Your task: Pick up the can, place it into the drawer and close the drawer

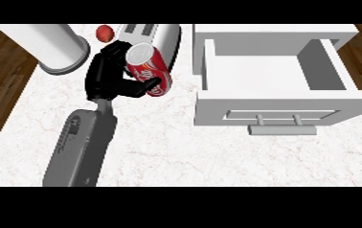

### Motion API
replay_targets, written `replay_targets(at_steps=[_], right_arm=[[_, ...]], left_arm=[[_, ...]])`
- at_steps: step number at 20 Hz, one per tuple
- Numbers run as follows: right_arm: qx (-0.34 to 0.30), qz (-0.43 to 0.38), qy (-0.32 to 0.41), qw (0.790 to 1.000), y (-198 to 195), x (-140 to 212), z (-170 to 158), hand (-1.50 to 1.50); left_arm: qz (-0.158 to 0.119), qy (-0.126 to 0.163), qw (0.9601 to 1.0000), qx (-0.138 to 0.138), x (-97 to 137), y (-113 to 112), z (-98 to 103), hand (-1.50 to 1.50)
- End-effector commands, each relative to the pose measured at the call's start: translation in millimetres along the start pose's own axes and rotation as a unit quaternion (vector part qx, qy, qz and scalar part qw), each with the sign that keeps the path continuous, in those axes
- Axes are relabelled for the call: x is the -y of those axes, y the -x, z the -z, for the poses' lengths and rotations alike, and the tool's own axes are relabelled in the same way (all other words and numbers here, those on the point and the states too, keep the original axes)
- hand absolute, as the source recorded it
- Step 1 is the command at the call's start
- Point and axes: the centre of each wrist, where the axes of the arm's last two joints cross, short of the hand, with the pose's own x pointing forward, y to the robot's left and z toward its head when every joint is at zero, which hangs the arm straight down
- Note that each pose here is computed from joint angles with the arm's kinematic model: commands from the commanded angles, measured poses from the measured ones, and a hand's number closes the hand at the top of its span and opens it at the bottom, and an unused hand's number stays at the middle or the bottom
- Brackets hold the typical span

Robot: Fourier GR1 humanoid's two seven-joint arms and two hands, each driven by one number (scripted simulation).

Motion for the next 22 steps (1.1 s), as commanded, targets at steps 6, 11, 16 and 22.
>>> replay_targets(at_steps=[6,11,16,22], right_arm=[[-0.001,0.009,0.008,1.0,6.9,-6.4,-7.1,-1.5],[-0.002,0.002,0.009,1.0,2.5,8.2,-1.7,-1.5],[0.007,0.014,-0.005,1.0,11.3,-1.8,0.5,-1.5],[0.005,0.015,-0.012,1.0,7.5,-7.9,4.5,-1.5]], left_arm=[[0.023,0.002,0.9997,0.012,54.4,-28.0,1.0,1.5],[0.018,0.009,0.9997,0.01,79.9,-61.6,38.2,1.5],[0.027,0.006,0.9995,0.014,111.1,-76.6,48.1,1.5],[0.045,0.009,0.9987,0.022,159.6,-91.7,54.1,1.5]])
